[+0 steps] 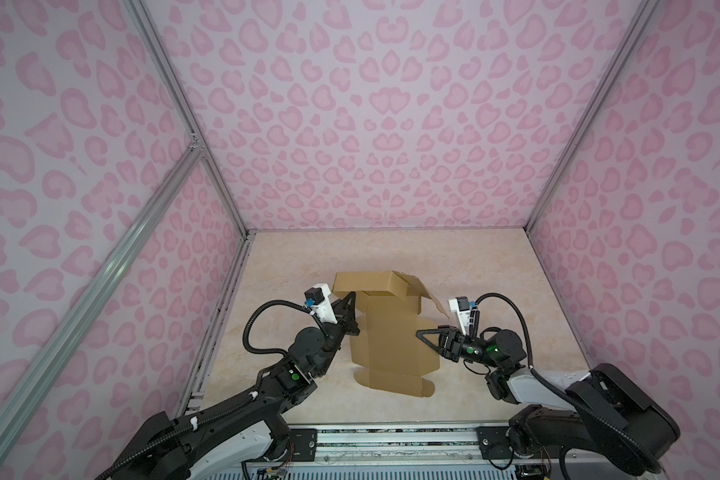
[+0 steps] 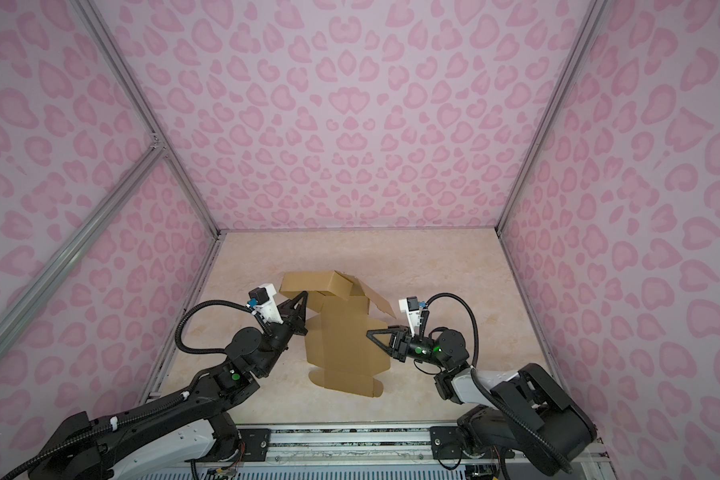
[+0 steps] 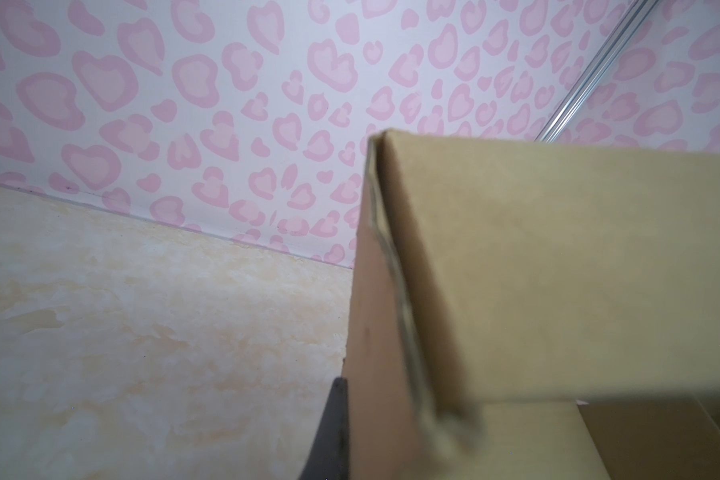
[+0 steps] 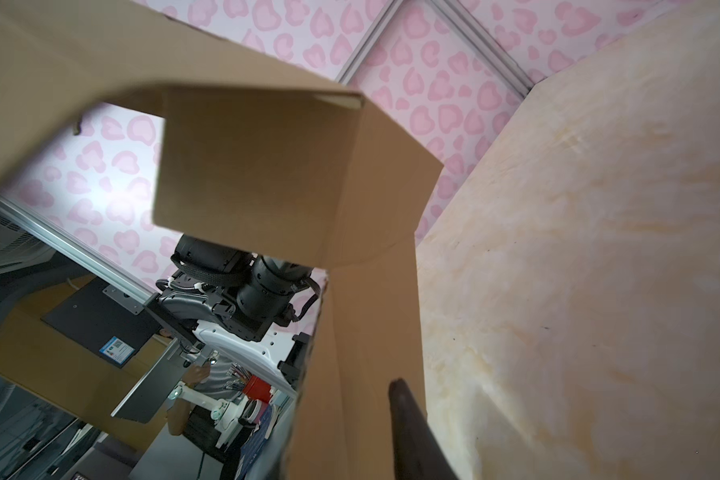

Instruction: Fold the paper box

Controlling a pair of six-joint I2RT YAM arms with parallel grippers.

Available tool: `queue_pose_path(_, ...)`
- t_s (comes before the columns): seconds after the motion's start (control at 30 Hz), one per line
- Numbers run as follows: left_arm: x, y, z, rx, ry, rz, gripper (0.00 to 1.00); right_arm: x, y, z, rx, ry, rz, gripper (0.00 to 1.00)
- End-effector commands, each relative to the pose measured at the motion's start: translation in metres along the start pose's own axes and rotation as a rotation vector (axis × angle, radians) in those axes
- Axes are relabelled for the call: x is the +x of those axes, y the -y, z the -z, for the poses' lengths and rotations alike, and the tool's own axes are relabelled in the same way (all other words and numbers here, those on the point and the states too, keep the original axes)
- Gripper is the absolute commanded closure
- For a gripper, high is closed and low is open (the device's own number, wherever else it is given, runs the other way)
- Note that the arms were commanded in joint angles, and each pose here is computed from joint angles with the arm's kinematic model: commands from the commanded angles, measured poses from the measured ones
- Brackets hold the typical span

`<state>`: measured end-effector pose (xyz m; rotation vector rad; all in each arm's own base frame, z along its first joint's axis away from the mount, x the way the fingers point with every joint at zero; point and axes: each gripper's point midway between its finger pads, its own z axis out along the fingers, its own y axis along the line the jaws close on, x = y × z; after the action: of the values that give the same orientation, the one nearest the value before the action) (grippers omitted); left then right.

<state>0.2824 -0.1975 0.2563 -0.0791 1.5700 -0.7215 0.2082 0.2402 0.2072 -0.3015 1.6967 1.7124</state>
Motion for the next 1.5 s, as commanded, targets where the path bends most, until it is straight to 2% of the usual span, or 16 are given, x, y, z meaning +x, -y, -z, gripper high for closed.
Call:
queue_pose_path(0.0,-0.002,-0.001,-0.003,-0.012,0.0,-0.02,0.96,0.007,0.025,0.012,0.15,-0.045,0.009,0.67)
queue_pose_path(0.03,0.0,-0.004,-0.004,-0.024,-0.006,-0.026,0.96,0.006,0.027,0.016,0.209,-0.058,0.061,0.64)
queue_pose_path(0.1,0.004,-0.008,-0.007,-0.043,-0.02,-0.043,0.96,0.003,0.041,0.031,0.416,-0.072,0.113,0.59)
queue_pose_path(0.17,0.009,-0.011,-0.01,-0.061,-0.038,-0.059,0.96,-0.012,0.037,0.051,0.516,0.023,0.167,0.52)
queue_pose_path(0.23,0.013,-0.014,-0.013,-0.078,-0.054,-0.079,0.96,-0.017,0.034,0.061,0.535,0.076,0.182,0.5)
queue_pose_path(0.43,0.033,-0.025,-0.019,-0.122,-0.11,-0.122,0.96,-0.022,0.03,0.077,0.599,0.111,0.205,0.49)
queue_pose_path(0.53,0.043,-0.028,-0.02,-0.126,-0.136,-0.141,0.96,-0.036,0.023,0.084,0.631,0.168,0.227,0.48)
queue_pose_path(0.6,0.048,-0.03,-0.021,-0.127,-0.15,-0.15,0.96,-0.045,0.028,0.09,0.681,0.207,0.212,0.48)
queue_pose_path(0.8,0.064,-0.036,-0.022,-0.132,-0.197,-0.192,0.96,-0.061,0.052,0.1,0.804,0.209,0.164,0.49)
queue_pose_path(0.87,0.069,-0.036,-0.022,-0.124,-0.211,-0.201,0.96,-0.063,0.062,0.1,0.817,0.207,0.126,0.49)
queue_pose_path(1.1,0.094,-0.036,-0.025,-0.092,-0.282,-0.223,0.96,-0.066,0.075,0.071,0.712,0.158,0.085,0.49)
queue_pose_path(1.37,0.11,-0.04,-0.027,-0.089,-0.322,-0.228,0.96,-0.029,0.085,0.026,0.683,-0.037,0.138,0.49)
queue_pose_path(1.47,0.114,-0.041,-0.026,-0.087,-0.33,-0.227,0.96,-0.02,0.09,0.021,0.657,-0.059,0.142,0.49)
